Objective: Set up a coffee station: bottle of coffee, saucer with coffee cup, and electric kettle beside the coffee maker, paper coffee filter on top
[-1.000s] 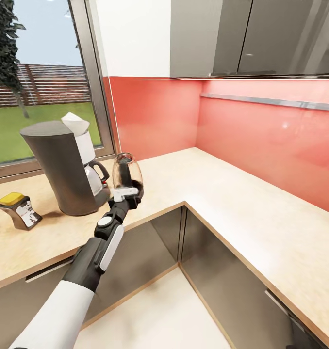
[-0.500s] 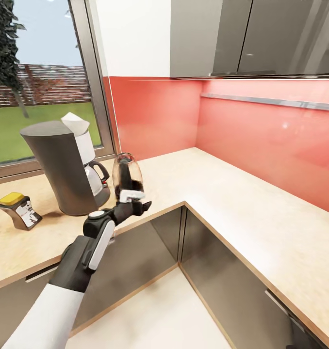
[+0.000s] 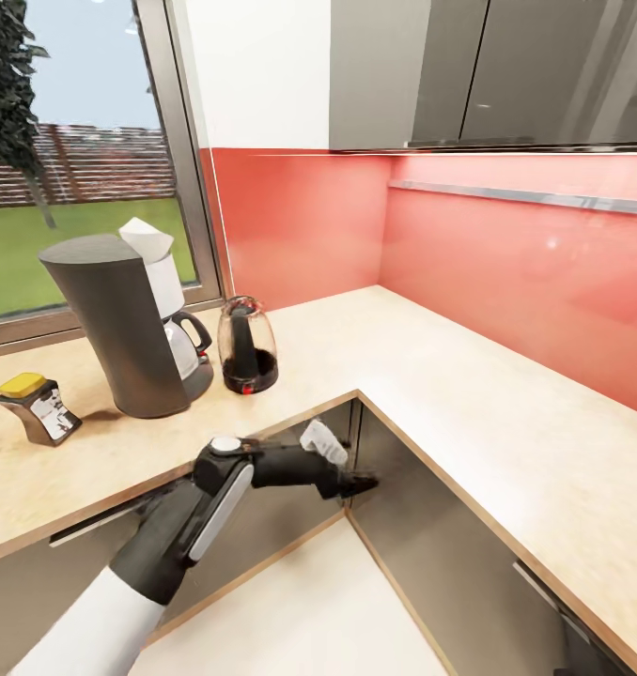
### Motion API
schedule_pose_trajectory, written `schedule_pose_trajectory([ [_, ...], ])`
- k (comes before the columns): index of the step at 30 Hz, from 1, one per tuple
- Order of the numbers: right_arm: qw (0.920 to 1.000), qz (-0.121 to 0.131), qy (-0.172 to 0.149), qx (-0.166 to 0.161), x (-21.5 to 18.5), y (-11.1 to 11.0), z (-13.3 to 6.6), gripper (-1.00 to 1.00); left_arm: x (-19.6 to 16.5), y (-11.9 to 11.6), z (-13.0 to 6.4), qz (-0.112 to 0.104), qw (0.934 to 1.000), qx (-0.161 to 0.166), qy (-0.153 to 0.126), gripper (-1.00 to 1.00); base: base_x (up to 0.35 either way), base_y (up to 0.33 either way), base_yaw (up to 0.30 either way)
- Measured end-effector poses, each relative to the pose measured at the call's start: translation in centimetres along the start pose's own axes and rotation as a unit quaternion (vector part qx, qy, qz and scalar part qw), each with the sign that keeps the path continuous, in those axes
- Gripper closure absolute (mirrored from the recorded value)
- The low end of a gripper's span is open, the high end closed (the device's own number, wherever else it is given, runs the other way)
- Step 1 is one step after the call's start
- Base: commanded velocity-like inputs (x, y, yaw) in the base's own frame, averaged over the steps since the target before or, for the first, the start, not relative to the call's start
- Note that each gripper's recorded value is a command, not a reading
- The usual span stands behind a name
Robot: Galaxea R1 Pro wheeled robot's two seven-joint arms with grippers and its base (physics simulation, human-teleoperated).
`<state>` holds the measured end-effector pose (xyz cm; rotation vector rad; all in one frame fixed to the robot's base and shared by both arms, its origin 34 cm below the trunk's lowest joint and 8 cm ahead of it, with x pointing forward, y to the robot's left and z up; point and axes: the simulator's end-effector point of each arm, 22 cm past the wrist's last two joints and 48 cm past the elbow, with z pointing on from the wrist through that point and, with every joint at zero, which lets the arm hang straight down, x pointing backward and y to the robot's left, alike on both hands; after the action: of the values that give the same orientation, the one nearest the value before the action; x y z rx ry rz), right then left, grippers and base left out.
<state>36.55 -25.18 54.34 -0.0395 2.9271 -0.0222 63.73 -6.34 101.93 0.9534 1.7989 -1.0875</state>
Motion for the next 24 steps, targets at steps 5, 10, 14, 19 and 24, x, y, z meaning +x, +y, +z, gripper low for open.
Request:
schedule_pose_trajectory([
  [5, 0.9995, 0.003, -0.030, 0.001, -1.3, -0.1, 0.0, -1.00, 6.8, 1.7, 2.5, 0.017, 0.9998, 0.006, -0.006, -1.00, 0.000, 0.000, 0.000],
  [10, 0.9993, 0.005, -0.035, 0.007, -1.5, -0.8, -0.1, -1.00, 19.9, 4.2, 0.9, 0.008, 0.9989, -0.037, -0.028, -1.00, 0.000, 0.000, 0.083],
  [14, 0.9994, 0.006, -0.035, 0.007, -1.5, -0.9, 0.0, -1.00, 29.8, 5.6, -1.8, -0.067, 0.9936, -0.081, 0.041, -1.00, 0.000, 0.000, 0.249],
  [19, 0.9994, 0.005, -0.035, 0.007, -1.5, -0.9, 0.0, -1.00, 32.6, 7.4, -3.1, -0.090, 0.9848, -0.136, 0.060, -1.00, 0.000, 0.000, 0.270],
  [24, 0.9994, 0.005, -0.035, 0.007, -1.5, -0.9, 0.0, -1.00, 34.1, 7.8, -3.6, -0.100, 0.9787, -0.167, 0.066, -1.00, 0.000, 0.000, 0.274],
])
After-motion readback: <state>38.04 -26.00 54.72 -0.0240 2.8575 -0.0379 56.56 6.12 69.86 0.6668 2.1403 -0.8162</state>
